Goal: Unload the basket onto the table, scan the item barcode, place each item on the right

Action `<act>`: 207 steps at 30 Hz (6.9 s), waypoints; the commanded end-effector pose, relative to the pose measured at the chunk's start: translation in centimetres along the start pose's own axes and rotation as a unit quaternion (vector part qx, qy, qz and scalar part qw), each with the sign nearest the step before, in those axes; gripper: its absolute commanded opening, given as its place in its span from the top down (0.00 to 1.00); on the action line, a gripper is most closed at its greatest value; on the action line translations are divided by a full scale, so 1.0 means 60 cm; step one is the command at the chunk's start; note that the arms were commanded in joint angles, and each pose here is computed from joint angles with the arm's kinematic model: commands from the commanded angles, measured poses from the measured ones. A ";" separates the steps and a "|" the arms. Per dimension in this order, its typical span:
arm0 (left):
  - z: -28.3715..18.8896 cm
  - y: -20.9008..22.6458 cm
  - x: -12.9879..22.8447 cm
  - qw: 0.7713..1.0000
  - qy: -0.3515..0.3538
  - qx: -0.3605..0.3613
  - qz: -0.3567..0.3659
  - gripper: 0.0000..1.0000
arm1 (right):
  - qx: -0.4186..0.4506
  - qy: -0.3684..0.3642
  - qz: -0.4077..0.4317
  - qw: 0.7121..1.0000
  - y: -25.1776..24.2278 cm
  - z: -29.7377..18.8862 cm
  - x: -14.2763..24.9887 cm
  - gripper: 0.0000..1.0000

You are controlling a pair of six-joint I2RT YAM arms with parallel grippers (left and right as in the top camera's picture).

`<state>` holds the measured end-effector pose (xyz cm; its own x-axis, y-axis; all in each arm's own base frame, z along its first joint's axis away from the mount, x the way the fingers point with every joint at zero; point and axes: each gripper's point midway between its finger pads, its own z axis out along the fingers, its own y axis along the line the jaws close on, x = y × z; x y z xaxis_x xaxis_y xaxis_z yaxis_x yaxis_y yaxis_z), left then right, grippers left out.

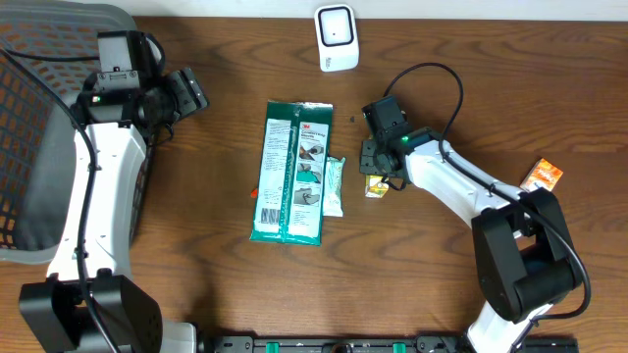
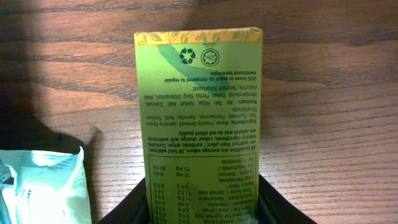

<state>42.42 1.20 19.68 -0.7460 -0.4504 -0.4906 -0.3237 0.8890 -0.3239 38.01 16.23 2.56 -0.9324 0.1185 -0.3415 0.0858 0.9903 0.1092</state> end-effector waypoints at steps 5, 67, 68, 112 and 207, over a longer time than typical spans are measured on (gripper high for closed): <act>0.002 0.000 0.001 1.000 0.003 0.001 0.004 0.18 | -0.006 -0.019 -0.050 0.999 0.010 -0.029 -0.009 0.64; 0.002 0.000 0.001 1.000 0.003 0.001 0.004 0.18 | -0.105 -0.317 -0.095 0.938 0.186 -0.057 -0.475 0.75; 0.002 0.000 0.001 1.000 0.003 0.001 0.004 0.18 | -0.105 -0.321 -0.094 0.936 0.187 -0.059 -0.478 0.75; 0.002 0.000 0.001 1.000 0.003 0.001 0.004 0.18 | -0.003 -0.149 -0.005 0.989 -0.092 -0.358 -0.328 0.80; 0.002 -0.003 0.008 1.000 0.013 0.008 0.003 0.18 | -0.349 0.152 -0.055 0.923 0.110 -0.113 -0.031 0.10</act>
<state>42.39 1.19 19.66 -0.7471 -0.4501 -0.4891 -0.3238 0.8891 -0.3235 38.97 19.28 10.32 -0.9736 -0.1326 -0.1860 -0.2253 0.6925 0.6853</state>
